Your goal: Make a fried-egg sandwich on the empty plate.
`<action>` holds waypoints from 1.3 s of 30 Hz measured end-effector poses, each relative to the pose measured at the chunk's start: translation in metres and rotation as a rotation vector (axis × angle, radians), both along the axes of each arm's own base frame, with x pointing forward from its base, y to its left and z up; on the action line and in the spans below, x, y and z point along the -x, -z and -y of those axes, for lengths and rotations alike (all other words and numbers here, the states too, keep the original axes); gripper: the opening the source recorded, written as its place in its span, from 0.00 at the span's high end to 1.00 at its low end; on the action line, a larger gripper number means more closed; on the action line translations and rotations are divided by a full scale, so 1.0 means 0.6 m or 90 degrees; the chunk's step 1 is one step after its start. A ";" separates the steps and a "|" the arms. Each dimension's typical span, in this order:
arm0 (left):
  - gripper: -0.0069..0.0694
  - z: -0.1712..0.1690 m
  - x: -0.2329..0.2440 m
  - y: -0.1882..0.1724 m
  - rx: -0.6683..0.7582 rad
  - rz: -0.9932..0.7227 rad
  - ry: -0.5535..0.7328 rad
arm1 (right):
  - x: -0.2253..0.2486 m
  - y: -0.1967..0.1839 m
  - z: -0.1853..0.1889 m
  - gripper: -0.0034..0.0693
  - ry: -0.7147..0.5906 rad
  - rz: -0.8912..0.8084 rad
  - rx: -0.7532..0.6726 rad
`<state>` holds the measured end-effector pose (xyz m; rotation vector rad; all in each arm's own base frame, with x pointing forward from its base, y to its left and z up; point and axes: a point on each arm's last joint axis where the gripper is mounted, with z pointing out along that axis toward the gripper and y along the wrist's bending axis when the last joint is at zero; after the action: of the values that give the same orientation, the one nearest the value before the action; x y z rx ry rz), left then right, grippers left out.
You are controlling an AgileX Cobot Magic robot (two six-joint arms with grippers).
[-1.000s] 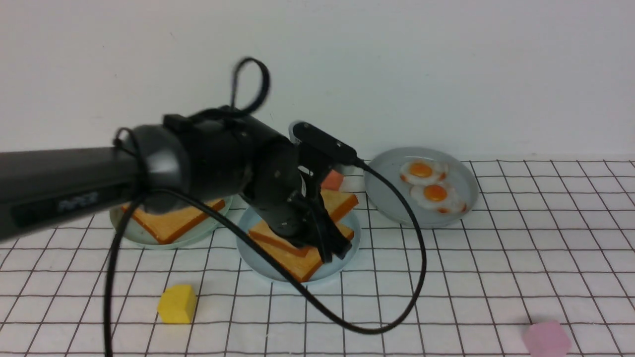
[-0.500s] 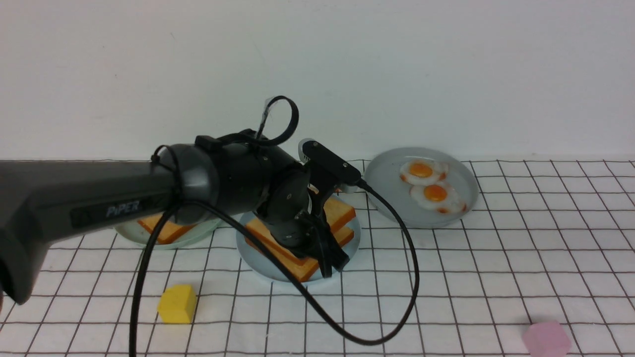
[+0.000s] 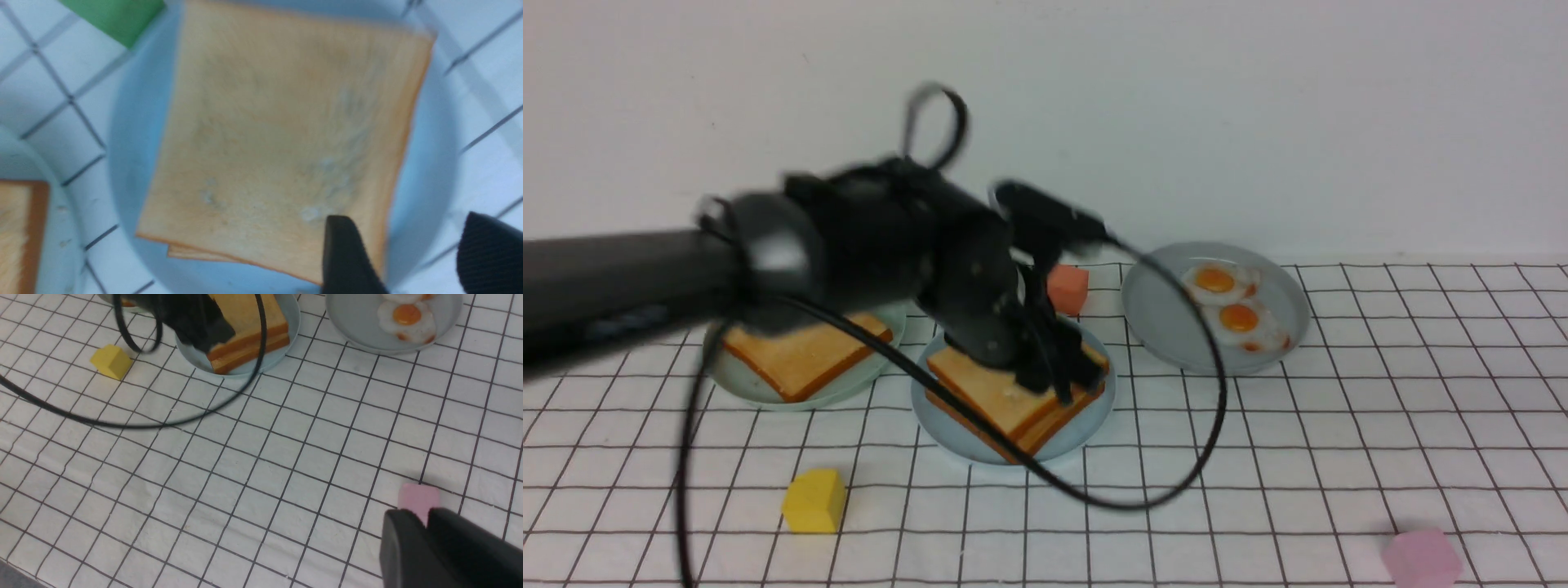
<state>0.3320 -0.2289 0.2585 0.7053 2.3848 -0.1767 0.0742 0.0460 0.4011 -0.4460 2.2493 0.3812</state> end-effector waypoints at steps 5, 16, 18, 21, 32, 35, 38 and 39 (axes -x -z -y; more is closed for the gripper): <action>0.83 -0.050 0.082 -0.169 0.144 0.061 -0.041 | 0.006 0.001 0.003 0.81 0.002 -0.008 0.002; 0.93 -0.233 0.350 -0.163 0.291 0.192 -0.024 | 0.061 -0.002 0.063 0.89 0.113 0.041 -0.015; 0.93 -0.254 0.381 -0.145 0.331 0.223 -0.023 | 0.068 0.005 0.072 0.93 0.135 0.047 -0.023; 0.93 -0.286 0.427 -0.094 0.400 0.285 -0.021 | 0.077 0.031 0.085 0.97 0.177 0.052 -0.038; 0.93 -0.336 0.493 0.002 0.519 0.438 -0.007 | 0.059 0.112 0.080 0.97 0.238 0.057 -0.101; 0.93 -0.335 0.492 0.016 0.512 0.429 -0.008 | 0.055 0.114 0.077 0.97 0.245 0.061 -0.125; 0.93 -0.333 0.489 0.029 0.500 0.412 -0.010 | 0.055 0.115 0.077 0.97 0.250 0.059 -0.125; 0.93 -0.333 0.489 0.033 0.495 0.407 -0.010 | 0.055 0.116 0.078 0.97 0.251 0.056 -0.124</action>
<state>0.0387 -0.0291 0.2389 0.2934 1.5264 -0.7077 0.0413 -0.0005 0.3314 0.0822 2.1249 0.3607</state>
